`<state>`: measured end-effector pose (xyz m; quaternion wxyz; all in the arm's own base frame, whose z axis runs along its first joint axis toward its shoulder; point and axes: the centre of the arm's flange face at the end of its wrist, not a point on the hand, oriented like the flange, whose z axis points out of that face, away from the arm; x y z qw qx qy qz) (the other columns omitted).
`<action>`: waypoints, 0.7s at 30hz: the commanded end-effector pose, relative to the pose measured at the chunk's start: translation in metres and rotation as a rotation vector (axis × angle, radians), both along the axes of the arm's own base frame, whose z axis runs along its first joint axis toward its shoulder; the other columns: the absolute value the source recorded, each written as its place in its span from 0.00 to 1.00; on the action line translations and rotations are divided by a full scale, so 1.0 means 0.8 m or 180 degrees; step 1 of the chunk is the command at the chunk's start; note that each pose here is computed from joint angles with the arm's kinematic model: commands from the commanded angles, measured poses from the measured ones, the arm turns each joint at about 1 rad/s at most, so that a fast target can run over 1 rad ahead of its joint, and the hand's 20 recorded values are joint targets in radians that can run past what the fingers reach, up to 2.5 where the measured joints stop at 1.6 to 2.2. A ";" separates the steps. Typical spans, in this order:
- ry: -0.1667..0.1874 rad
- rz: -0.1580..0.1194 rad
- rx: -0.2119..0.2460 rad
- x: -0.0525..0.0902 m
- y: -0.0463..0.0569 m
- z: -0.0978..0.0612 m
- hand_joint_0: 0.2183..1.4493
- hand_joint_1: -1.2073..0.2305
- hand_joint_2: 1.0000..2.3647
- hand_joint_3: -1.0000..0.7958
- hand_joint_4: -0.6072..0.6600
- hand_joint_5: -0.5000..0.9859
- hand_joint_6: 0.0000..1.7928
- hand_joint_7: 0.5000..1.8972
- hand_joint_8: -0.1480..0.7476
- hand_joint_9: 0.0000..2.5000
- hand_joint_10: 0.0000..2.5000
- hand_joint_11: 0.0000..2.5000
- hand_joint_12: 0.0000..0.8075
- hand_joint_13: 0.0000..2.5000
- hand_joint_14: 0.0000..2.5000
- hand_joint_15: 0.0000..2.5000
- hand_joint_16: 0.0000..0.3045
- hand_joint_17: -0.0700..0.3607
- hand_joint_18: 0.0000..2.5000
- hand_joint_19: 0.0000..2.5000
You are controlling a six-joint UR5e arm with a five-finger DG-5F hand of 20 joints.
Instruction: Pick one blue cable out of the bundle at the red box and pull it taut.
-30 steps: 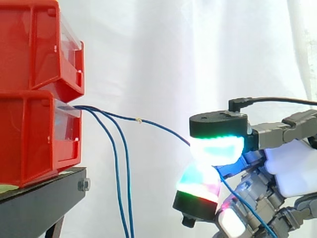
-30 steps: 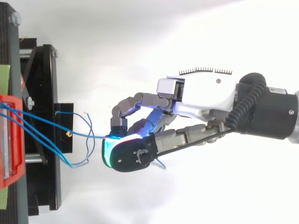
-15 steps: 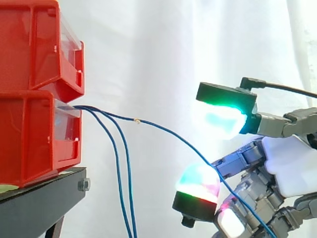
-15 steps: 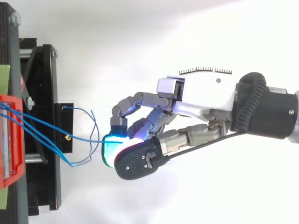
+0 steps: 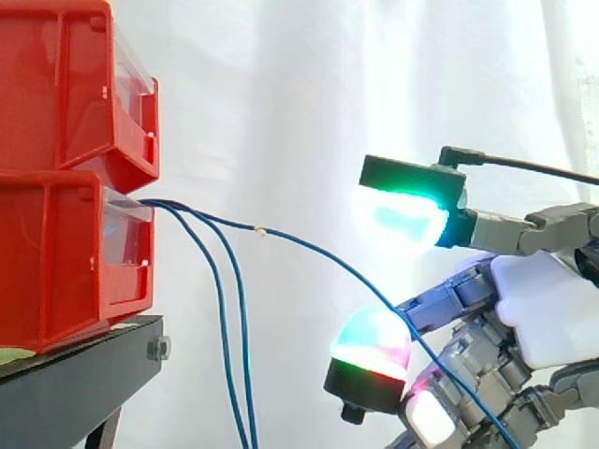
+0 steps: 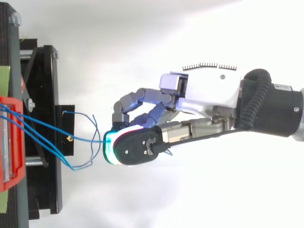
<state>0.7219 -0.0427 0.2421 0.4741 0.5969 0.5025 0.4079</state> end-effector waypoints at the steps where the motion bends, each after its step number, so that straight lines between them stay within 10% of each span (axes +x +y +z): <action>1: 0.0014 -0.0059 -0.0107 0.000 -0.007 0.001 0.24 0.55 0.00 0.30 0.65 0.29 0.37 0.46 0.59 0.39 0.00 0.14 0.52 0.24 0.00 0.08 0.22 0.51 0.33 0.15; 7: 0.0040 -0.0226 -0.0341 -0.002 -0.020 0.002 0.25 0.50 0.00 0.32 0.63 0.28 0.37 0.47 0.58 0.39 0.00 0.14 0.51 0.23 0.00 0.08 0.22 0.51 0.33 0.16; 21: -0.0030 -0.0229 -0.0354 0.006 -0.019 0.017 0.27 0.39 0.01 0.38 0.67 0.24 0.45 0.41 0.58 0.38 0.00 0.16 0.51 0.23 0.00 0.08 0.21 0.50 0.33 0.16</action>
